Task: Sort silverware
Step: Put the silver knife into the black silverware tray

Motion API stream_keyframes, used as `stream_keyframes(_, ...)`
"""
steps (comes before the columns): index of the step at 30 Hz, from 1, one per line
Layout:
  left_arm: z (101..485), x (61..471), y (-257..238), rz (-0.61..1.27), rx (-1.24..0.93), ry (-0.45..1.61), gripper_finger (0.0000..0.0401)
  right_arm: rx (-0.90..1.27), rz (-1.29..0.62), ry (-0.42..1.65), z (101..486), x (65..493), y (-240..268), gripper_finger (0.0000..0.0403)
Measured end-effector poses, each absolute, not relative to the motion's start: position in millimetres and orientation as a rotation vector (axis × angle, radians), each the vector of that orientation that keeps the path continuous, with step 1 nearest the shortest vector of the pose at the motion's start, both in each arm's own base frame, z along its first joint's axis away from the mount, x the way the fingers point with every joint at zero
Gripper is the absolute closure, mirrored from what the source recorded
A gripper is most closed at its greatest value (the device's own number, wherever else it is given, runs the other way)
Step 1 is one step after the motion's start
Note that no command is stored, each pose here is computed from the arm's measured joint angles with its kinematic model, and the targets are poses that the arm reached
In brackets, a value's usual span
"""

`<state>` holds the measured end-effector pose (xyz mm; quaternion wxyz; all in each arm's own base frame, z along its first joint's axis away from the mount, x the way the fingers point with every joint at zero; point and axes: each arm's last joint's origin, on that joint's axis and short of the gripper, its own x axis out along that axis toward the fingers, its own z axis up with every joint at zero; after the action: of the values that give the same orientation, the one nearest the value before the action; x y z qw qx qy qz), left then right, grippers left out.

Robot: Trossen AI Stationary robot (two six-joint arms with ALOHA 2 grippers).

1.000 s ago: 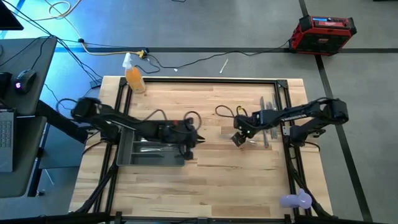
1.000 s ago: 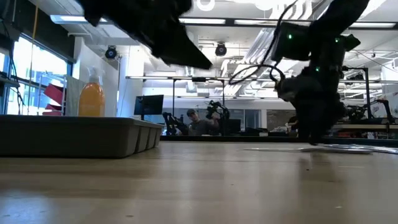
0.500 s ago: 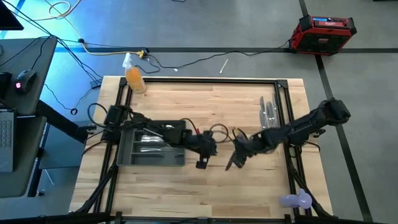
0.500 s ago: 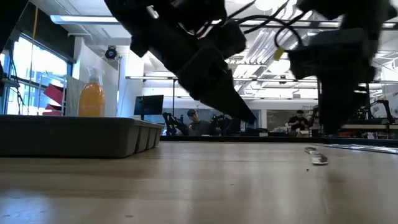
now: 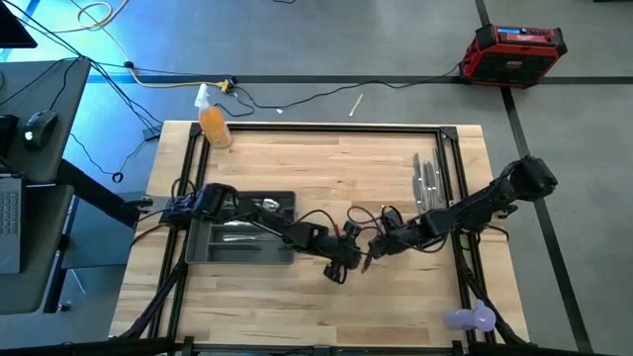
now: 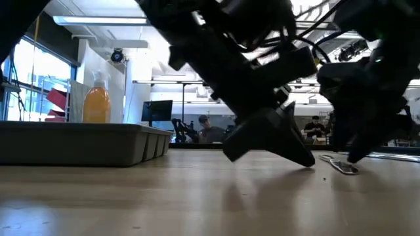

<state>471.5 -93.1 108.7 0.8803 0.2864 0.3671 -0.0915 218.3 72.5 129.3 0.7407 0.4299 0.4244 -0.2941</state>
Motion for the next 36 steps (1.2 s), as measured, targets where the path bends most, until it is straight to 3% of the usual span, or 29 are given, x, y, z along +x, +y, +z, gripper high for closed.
stream_keyframes(11,101.5,479.5,-72.6,-0.236,0.534,0.785,0.0401,0.989,-0.532,0.804,125.5,233.0,51.2,0.0222)
stream_keyframes(26,97.7,474.7,-86.1,-0.236,0.524,0.822,0.0401,1.027,-0.471,0.865,131.8,222.8,72.3,0.0222)
stream_keyframes(36,98.1,475.3,-84.8,-0.247,0.519,0.809,0.0401,1.068,-0.517,0.884,108.8,232.7,76.4,0.0222)
